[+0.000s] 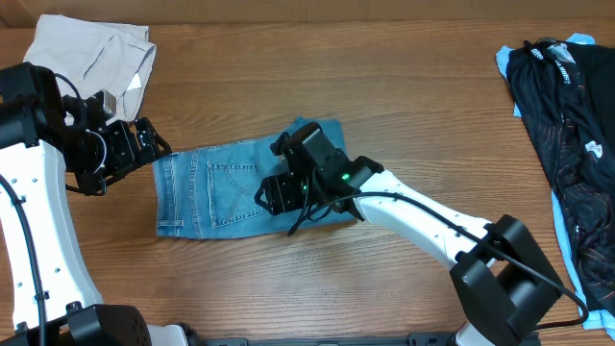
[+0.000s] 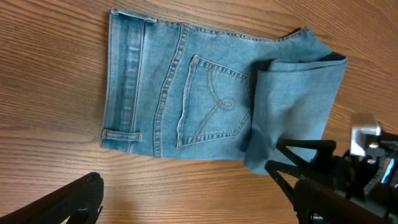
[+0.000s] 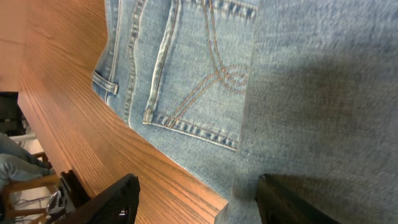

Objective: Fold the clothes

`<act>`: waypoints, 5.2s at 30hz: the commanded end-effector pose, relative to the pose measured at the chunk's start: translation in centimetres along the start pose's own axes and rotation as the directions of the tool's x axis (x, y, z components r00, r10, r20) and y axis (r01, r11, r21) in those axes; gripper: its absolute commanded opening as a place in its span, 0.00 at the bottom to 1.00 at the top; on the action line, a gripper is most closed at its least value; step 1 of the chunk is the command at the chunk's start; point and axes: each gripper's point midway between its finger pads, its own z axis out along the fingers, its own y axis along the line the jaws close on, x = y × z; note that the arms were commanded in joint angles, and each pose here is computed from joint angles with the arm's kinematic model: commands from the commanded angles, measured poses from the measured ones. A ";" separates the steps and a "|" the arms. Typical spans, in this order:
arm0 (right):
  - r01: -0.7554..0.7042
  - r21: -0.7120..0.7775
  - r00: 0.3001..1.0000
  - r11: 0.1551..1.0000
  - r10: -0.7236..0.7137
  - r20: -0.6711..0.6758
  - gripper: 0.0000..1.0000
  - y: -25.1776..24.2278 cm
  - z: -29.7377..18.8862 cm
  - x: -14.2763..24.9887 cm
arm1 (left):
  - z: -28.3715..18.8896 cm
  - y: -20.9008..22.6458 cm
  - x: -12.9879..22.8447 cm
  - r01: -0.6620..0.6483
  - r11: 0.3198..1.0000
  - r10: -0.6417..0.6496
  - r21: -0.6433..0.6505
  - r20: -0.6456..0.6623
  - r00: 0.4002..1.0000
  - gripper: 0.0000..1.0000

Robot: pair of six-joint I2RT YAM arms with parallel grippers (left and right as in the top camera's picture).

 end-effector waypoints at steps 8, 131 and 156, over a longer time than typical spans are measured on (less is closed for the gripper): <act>-0.063 -0.084 0.975 0.994 0.080 0.207 0.05 -1.1 -10.5 -8.0 | 0.3 -0.1 0.2 -0.016 1.000 0.016 0.002 -0.017 1.000 1.00; 0.002 -0.047 0.944 0.999 0.014 0.328 1.00 -3.9 -18.0 -13.7 | 6.6 2.6 1.5 0.010 1.000 -0.010 -0.003 -0.072 0.997 0.66; -0.256 0.283 0.947 0.924 0.181 0.264 1.00 -10.7 -27.4 -4.8 | 14.9 6.8 1.5 0.035 0.998 -0.038 -0.055 -0.054 0.998 0.99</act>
